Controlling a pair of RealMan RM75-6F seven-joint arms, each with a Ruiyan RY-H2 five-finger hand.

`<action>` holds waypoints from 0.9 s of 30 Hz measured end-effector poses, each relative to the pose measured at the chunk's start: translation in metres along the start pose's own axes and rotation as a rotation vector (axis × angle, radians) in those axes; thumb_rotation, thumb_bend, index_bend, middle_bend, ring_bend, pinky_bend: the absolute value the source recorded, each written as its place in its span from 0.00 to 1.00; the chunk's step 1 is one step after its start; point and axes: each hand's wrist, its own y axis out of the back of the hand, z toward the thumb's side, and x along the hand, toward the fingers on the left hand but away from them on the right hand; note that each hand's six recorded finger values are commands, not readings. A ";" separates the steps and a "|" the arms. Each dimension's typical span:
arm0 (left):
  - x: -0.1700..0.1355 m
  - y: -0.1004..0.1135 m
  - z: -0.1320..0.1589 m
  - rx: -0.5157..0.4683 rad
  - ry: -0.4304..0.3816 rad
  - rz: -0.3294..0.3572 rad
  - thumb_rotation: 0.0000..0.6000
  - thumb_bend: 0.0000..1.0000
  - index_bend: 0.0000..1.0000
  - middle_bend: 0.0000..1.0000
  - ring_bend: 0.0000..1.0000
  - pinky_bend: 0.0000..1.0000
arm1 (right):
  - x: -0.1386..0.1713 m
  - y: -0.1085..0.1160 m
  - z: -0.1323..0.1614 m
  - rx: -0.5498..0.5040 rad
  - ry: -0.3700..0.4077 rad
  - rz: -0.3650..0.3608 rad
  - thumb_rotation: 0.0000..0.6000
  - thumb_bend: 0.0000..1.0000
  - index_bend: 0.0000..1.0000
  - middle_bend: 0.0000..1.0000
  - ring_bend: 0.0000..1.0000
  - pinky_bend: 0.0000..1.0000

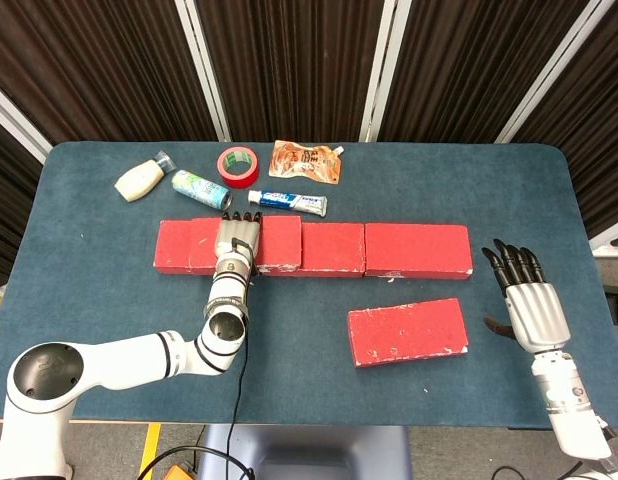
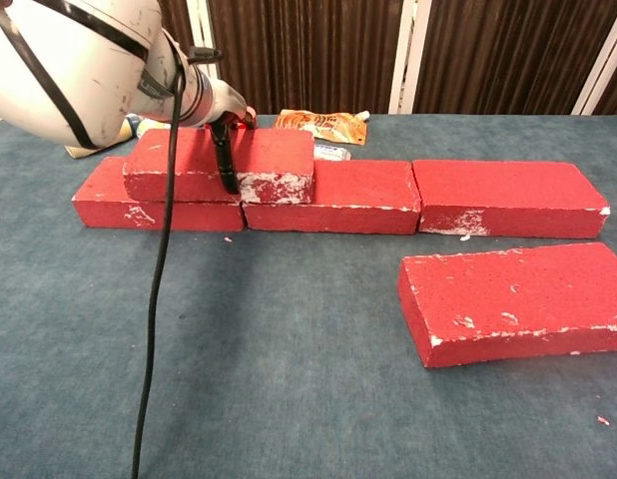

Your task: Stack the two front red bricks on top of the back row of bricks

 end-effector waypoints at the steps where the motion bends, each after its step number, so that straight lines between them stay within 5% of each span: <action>1: 0.000 0.000 0.000 0.000 -0.001 0.002 1.00 0.29 0.00 0.08 0.00 0.02 | 0.000 0.000 0.000 0.000 0.001 0.000 1.00 0.00 0.00 0.04 0.01 0.00; 27: 0.002 -0.001 0.004 0.007 -0.004 0.002 1.00 0.30 0.00 0.00 0.00 0.02 | -0.001 -0.003 -0.001 0.002 -0.003 0.005 1.00 0.00 0.00 0.04 0.01 0.00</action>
